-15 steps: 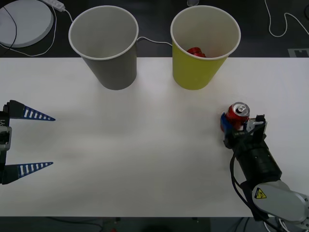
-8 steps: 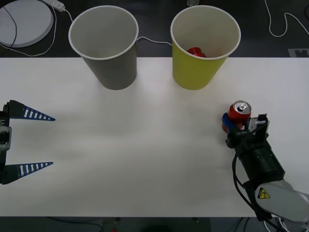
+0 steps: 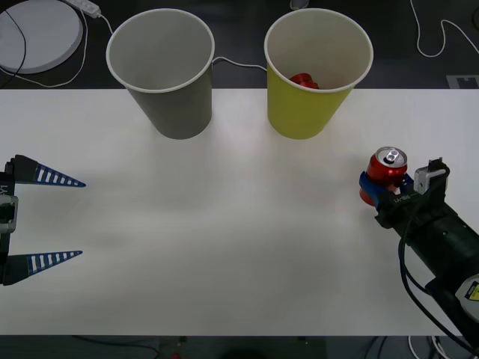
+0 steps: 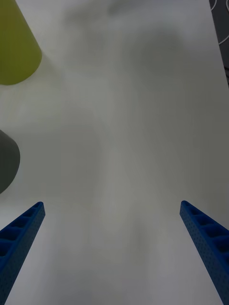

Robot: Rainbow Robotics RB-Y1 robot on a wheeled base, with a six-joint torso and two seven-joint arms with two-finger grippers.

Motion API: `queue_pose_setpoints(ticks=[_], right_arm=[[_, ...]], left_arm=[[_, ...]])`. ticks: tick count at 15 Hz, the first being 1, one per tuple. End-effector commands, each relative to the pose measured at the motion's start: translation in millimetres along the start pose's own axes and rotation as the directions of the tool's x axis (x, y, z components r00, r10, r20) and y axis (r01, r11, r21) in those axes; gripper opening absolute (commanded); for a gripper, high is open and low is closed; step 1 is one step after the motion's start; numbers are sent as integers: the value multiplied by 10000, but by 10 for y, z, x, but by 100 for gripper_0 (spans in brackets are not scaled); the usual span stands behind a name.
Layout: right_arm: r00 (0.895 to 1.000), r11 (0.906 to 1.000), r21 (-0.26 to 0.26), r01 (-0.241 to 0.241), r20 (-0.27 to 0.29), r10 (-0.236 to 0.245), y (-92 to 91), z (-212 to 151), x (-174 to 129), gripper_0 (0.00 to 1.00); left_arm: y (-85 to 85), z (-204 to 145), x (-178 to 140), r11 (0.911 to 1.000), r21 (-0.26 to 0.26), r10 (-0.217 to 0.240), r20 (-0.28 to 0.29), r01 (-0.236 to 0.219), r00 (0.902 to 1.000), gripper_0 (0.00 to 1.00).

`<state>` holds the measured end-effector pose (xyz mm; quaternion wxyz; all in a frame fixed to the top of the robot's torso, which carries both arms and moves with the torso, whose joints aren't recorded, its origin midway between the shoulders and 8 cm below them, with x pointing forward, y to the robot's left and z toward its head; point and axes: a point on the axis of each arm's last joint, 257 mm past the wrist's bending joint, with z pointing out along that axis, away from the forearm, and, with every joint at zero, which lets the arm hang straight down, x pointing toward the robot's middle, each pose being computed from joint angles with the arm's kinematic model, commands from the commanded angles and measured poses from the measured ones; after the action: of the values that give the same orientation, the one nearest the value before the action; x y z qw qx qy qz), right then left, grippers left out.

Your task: Put the can into the green bin and the plastic bottle into the gray bin

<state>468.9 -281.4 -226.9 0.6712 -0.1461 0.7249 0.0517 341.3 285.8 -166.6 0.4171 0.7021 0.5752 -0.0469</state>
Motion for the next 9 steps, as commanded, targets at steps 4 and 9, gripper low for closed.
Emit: queue_pose_setpoints(ticks=[4, 9], right_arm=[[9914, 9917, -1285, 46, -1288, -213, -177, -242, -325, 0], [9683, 9758, -2165, -292, -2483, -262, -306, -585, -486, 0]], left_arm=[[0, 0, 0, 10000, 0, 0, 0, 0, 10000, 100], [0, 0, 0, 10000, 0, 0, 0, 0, 10000, 100]])
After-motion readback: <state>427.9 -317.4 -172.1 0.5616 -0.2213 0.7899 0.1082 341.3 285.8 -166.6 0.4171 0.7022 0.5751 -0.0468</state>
